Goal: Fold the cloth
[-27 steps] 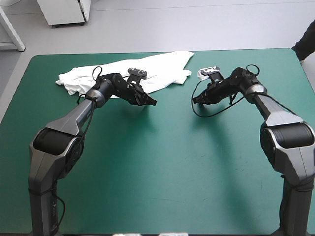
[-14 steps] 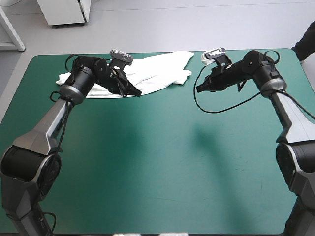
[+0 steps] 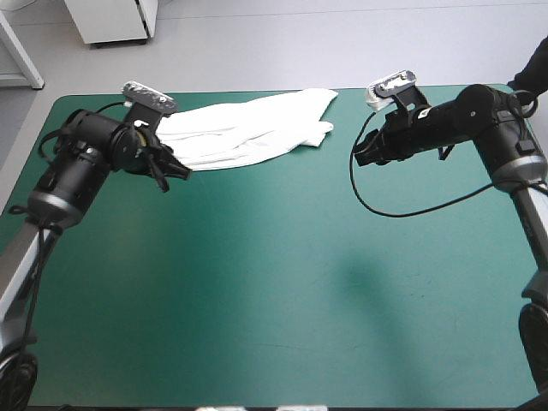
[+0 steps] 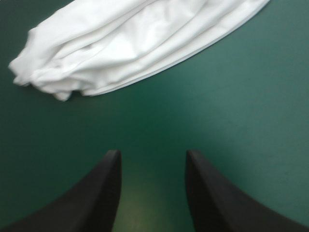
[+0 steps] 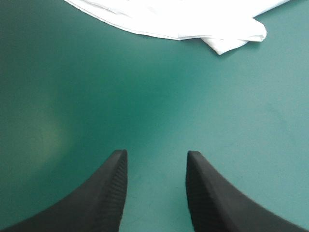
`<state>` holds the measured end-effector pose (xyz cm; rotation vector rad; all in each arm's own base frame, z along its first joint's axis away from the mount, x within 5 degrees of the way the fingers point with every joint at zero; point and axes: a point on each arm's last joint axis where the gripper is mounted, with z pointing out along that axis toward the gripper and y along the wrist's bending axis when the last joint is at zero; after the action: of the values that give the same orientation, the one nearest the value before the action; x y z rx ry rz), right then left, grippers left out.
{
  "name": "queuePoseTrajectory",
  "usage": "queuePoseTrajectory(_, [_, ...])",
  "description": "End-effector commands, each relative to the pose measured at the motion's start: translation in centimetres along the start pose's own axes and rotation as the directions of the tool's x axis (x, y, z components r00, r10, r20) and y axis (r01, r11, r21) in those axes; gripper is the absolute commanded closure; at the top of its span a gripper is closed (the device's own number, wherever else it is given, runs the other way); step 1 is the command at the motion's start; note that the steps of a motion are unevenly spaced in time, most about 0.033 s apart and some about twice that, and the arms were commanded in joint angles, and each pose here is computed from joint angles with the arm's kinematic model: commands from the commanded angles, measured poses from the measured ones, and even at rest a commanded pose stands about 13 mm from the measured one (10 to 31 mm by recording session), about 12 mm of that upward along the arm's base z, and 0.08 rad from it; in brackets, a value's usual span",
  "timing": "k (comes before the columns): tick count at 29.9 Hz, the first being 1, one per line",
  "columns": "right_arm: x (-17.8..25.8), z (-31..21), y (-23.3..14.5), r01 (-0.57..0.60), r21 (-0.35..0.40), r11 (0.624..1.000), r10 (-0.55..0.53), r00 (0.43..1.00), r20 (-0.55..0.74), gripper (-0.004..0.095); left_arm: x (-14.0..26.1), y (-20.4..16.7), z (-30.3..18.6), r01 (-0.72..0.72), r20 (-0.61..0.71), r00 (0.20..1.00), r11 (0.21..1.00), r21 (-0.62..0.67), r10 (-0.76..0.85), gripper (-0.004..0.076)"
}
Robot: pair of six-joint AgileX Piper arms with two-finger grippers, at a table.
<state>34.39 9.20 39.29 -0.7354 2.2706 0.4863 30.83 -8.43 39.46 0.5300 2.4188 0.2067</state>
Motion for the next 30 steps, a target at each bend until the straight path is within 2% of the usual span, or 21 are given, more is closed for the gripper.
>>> queuePoseTrajectory(1, [-0.8,-4.4,1.9,0.029,0.05,0.998,-0.036,0.989,0.141,0.0503,1.6,2.6,-3.2,0.084,0.088,0.993,0.989,-0.125,-0.073,0.0356])
queuePoseTrajectory(5, [-1.2,-5.6,2.3,-0.006,0.078,0.997,-0.01,0.978,0.209,0.0503,2.9,5.3,-2.4,0.183,0.061,0.983,0.972,-0.148,-0.175,0.0356])
queuePoseTrajectory(11, [-1.6,-4.9,1.6,-0.061,0.091,0.994,0.037,0.969,0.245,0.0503,3.6,8.1,-1.3,0.248,0.056,0.969,0.954,-0.167,-0.242,0.0356])
queuePoseTrajectory(15, [-2.4,-4.4,0.8,-0.062,0.119,0.991,0.025,0.958,0.285,0.0503,2.8,8.7,0.3,0.239,0.048,0.971,0.958,-0.161,-0.235,0.0356])
queuePoseTrajectory(20, [-3.7,-3.2,-0.2,-0.048,0.124,0.991,0.013,0.962,0.272,0.0503,0.9,10.7,2.3,0.277,0.084,0.96,0.946,-0.166,-0.266,0.0356])
queuePoseTrajectory(27, [-4.8,-1.2,-1.6,-0.049,0.121,0.991,0.015,0.964,0.265,0.0503,-0.3,15.4,7.7,0.406,0.082,0.912,0.911,-0.065,-0.401,0.0356])
queuePoseTrajectory(30, [-4.8,-0.1,-2.2,-0.056,0.117,0.992,0.025,0.968,0.25,0.0503,-0.5,16.3,10.3,0.415,0.057,0.909,0.909,-0.04,-0.412,0.0356])
